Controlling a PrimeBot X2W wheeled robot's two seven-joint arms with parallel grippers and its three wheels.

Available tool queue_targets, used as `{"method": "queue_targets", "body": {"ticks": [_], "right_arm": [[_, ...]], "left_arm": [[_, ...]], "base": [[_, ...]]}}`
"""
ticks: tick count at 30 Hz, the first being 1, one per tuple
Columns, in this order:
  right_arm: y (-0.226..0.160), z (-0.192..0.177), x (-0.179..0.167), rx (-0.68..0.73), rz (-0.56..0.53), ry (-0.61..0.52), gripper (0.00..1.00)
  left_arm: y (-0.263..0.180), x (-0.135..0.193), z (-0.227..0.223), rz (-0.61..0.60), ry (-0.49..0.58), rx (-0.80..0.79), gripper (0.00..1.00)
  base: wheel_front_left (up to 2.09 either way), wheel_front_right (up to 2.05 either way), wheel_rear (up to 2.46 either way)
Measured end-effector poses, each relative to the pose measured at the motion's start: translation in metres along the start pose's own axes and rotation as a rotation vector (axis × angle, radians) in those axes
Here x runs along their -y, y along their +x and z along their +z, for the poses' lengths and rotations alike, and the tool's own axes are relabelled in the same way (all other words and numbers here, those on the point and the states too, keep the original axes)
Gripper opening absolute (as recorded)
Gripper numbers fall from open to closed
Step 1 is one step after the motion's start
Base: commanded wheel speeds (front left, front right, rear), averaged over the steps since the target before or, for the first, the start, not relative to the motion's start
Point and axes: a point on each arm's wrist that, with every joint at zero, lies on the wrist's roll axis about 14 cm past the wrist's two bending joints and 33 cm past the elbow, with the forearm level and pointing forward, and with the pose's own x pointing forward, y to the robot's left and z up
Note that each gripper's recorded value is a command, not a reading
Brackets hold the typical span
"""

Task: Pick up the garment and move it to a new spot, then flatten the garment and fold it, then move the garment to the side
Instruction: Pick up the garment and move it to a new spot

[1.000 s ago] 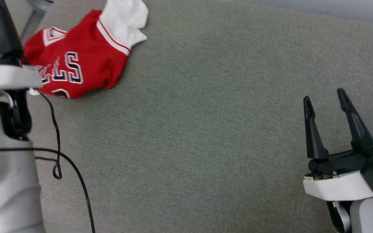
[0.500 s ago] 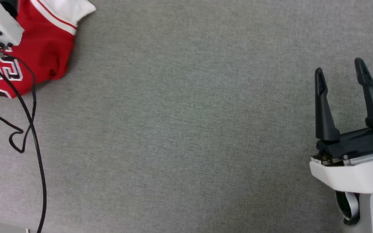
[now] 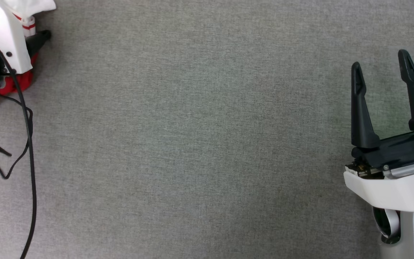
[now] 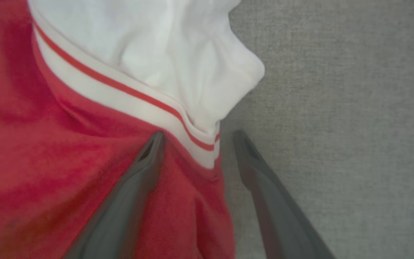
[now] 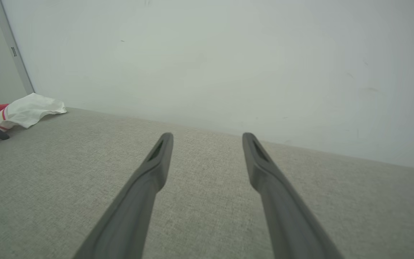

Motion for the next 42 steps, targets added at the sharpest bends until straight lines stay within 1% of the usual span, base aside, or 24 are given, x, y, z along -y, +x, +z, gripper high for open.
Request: {"method": "queue_targets", "body": {"ticks": [3, 4, 5, 6, 11, 13, 18, 23, 25, 29, 33, 39, 42], "right_arm": [[-0.002, -0.003, 0.004, -0.009, -0.011, -0.001, 1.00], [-0.003, -0.003, 0.006, -0.010, -0.014, -0.001, 1.00], [-0.003, -0.003, 0.006, -0.010, -0.016, -0.002, 1.00], [-0.003, -0.002, 0.006, -0.010, -0.017, -0.003, 1.00], [-0.003, 0.006, 0.005, 0.004, -0.015, 0.000, 1.00], [-0.003, 0.012, 0.003, 0.017, -0.010, 0.002, 1.00], [-0.007, 0.029, -0.004, 0.038, 0.000, 0.018, 1.00], [-0.011, 0.054, -0.011, 0.081, 0.010, 0.032, 1.00], [-0.014, 0.066, -0.010, 0.103, 0.006, 0.032, 1.00], [-0.023, 0.082, -0.006, 0.124, -0.012, 0.027, 1.00], [-0.034, 0.097, 0.006, 0.144, -0.050, 0.017, 1.00], [-0.052, 0.116, 0.034, 0.172, -0.133, -0.015, 1.00], [-0.063, 0.123, 0.049, 0.180, -0.180, -0.032, 1.00]], "left_arm": [[0.008, 0.002, -0.006, 0.001, 0.015, -0.039, 1.00], [0.010, 0.004, -0.007, -0.005, 0.017, -0.044, 0.97], [0.010, 0.004, -0.007, -0.007, 0.017, -0.046, 0.30], [0.010, 0.004, -0.007, -0.009, 0.016, -0.044, 0.00], [0.002, 0.006, 0.000, -0.008, 0.051, 0.018, 0.00], [-0.006, 0.008, 0.006, -0.006, 0.084, 0.060, 0.00], [-0.039, 0.026, 0.030, -0.032, 0.203, 0.207, 0.00], [-0.082, 0.045, 0.051, -0.050, 0.332, 0.342, 0.00], [-0.099, 0.058, 0.060, -0.072, 0.377, 0.401, 0.00], [-0.127, 0.096, 0.070, -0.137, 0.477, 0.488, 0.00], [-0.146, 0.145, 0.070, -0.227, 0.598, 0.546, 0.00], [-0.162, 0.242, 0.058, -0.435, 0.766, 0.604, 0.00], [-0.167, 0.290, 0.045, -0.547, 0.839, 0.621, 0.00]], "base": [[0.00, 0.00, 0.00], [0.00, 0.00, 0.00], [0.00, 0.00, 0.00], [0.00, 0.00, 0.00], [0.00, 0.00, 0.00], [0.00, 0.00, 0.00], [0.00, 0.00, 0.00], [0.00, 0.00, 0.00], [0.00, 0.00, 0.00], [0.00, 0.00, 0.00], [0.00, 0.00, 0.00], [0.00, 0.00, 0.00], [0.00, 0.00, 0.00]]}}
